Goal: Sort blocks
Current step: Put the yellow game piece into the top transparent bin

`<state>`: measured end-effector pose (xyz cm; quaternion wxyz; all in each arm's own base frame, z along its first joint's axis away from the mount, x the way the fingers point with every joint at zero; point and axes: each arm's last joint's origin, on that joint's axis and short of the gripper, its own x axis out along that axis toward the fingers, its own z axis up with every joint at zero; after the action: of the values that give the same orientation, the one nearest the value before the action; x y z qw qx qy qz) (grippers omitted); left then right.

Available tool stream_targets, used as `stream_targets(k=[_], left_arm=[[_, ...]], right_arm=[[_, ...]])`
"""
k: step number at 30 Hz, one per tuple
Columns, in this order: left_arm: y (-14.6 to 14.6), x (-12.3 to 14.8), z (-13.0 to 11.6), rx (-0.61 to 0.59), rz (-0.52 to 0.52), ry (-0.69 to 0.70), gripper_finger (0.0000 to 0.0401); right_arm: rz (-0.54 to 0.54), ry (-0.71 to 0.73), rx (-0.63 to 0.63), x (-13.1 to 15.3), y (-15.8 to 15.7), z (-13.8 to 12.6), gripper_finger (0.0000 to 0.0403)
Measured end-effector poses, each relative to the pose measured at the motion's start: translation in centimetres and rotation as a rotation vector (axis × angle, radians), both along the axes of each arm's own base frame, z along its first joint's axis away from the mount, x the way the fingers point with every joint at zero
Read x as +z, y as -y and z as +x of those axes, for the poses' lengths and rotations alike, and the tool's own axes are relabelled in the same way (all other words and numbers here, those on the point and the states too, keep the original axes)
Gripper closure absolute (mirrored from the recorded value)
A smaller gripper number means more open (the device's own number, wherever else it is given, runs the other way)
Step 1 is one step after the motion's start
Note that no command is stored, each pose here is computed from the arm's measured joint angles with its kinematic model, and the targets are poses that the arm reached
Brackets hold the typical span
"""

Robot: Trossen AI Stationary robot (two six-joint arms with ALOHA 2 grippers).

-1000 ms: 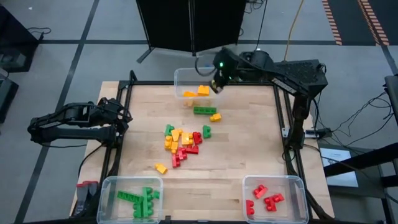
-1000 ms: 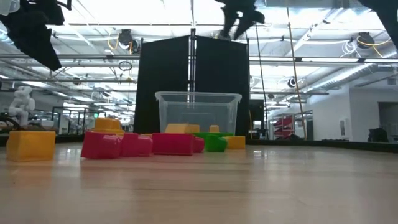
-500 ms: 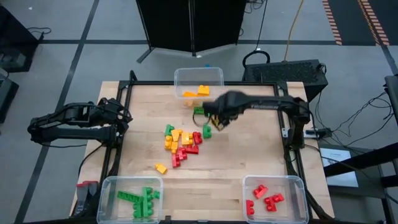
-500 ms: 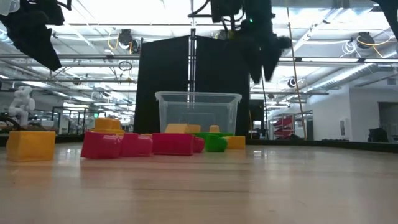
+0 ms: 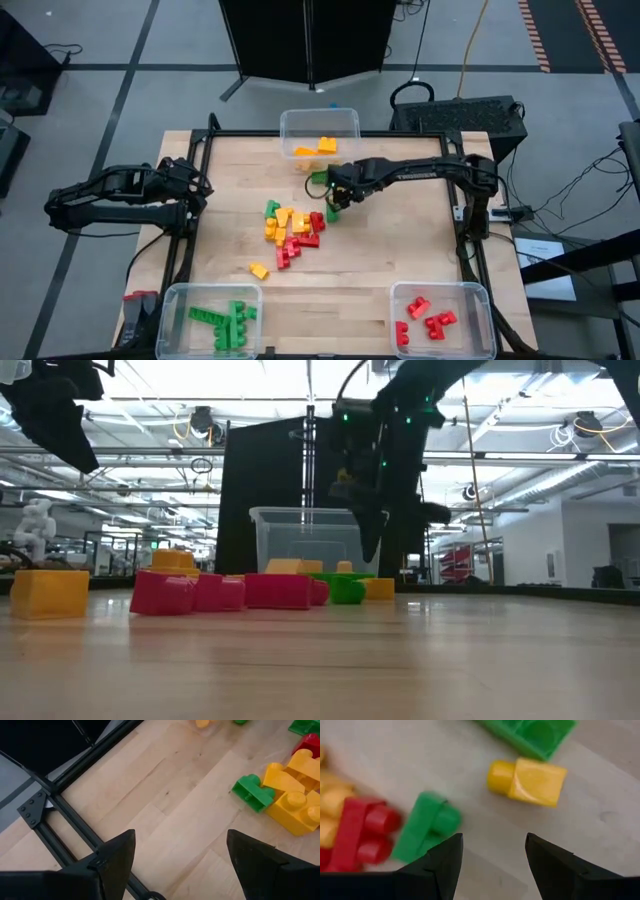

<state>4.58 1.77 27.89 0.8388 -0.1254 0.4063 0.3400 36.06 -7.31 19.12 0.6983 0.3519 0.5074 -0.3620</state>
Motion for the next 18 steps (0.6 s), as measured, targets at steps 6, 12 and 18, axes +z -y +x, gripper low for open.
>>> stream_targets(k=[6, 12, 18], left_arm=[[0.0, 0.0, 0.0, 0.001, 0.0, 0.001, 0.0114], [0.0, 0.0, 0.0, 0.001, 0.0, 0.003, 0.0114], [0.0, 0.0, 0.0, 0.001, 0.0, 0.003, 0.0114]], right_arm=[[0.035, 0.012, 0.039, 0.0, 1.6, -0.3, 0.0193], [-0.109, -0.033, 0.114, 0.3, 2.2, -0.5, 0.0193], [-0.225, -0.043, 0.078, 0.2, 2.7, -0.3, 0.0193]])
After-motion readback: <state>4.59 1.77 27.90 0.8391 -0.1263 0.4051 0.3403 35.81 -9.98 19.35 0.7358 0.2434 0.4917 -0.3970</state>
